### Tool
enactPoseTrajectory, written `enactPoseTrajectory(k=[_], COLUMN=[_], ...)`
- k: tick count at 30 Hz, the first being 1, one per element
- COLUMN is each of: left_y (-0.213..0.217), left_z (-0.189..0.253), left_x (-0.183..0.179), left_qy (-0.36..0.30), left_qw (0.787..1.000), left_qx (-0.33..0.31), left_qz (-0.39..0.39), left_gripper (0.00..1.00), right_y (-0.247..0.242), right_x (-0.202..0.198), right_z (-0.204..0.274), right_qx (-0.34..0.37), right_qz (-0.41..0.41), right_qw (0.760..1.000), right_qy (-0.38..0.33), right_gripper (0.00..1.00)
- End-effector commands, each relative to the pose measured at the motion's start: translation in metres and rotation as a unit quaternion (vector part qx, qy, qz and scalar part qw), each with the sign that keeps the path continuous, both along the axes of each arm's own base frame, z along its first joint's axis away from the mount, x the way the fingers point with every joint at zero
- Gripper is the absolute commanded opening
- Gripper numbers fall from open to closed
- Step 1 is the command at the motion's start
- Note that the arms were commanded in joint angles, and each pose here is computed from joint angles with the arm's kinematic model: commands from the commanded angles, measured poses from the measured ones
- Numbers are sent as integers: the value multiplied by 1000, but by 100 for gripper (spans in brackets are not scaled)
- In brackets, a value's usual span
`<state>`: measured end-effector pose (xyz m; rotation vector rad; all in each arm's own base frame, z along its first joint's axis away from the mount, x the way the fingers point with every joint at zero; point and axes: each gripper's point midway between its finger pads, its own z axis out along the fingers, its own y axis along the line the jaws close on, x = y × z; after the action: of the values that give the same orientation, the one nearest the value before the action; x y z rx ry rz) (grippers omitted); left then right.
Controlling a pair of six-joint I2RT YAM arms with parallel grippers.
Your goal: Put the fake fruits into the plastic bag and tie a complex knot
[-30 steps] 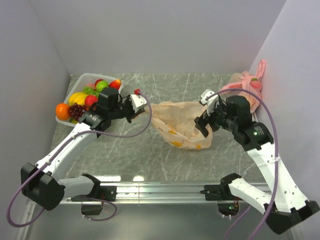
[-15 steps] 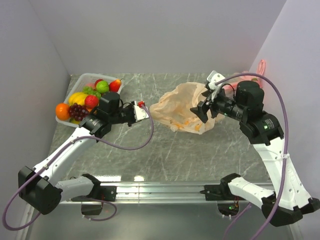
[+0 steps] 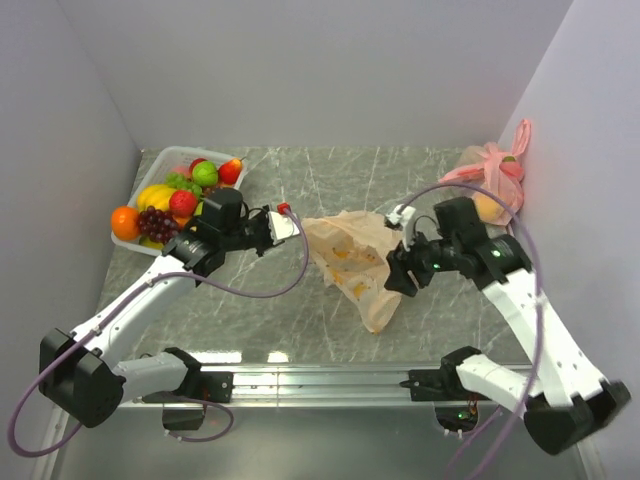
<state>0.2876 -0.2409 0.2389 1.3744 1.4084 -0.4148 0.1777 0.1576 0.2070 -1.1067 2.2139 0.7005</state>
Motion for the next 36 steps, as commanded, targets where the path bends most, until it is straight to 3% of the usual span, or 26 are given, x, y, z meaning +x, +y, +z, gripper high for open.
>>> enactPoseTrajectory(k=[1,5,6,7,10,14,25,28,29,30,32,33,35,36], left_y=[1,1,-1,-1,-5,-10,-19,-16,-13,-12,-4,-3,3,6], left_z=[-4,-4,-1,1,9,16,16,16,17,21,26,28,38,41], left_x=[-1,-8,-10,-10,-14,-12,-16,-13,-9,-8,1,4,19,26], left_qy=[0,-9,-11,-11,-7,-6,11,21,20,20,26,28,31,34], left_qw=[1000,1000,1000,1000,999,999,996,996,996,996,997,997,998,998], left_qx=[4,5,2,1,1,-2,5,7,7,-1,-12,-15,-30,-37], left_qz=[3,-14,-20,-24,-41,-49,-91,-91,-86,-88,-74,-74,-50,-34], left_gripper=[0,0,0,0,0,0,0,0,0,0,0,0,0,0], right_y=[1,-8,-8,-8,-7,8,30,17,11,9,7,10,19,27], right_x=[-3,14,17,23,56,82,110,116,118,118,115,112,109,109], right_z=[67,121,132,140,151,120,22,9,6,4,-6,-10,-17,-14], right_qx=[49,65,73,77,64,25,-114,-153,-165,-169,-171,-155,-139,-114], right_qz=[1,-41,-49,-62,-113,-121,-121,-143,-153,-156,-158,-156,-147,-153], right_qw=[993,975,970,966,962,974,971,962,958,957,959,965,973,977], right_qy=[-109,-206,-225,-238,-242,-188,-174,-175,-176,-176,-160,-141,-111,-91], right_gripper=[64,72,76,88,98,99,100,89,83,72,61,45,23,2])
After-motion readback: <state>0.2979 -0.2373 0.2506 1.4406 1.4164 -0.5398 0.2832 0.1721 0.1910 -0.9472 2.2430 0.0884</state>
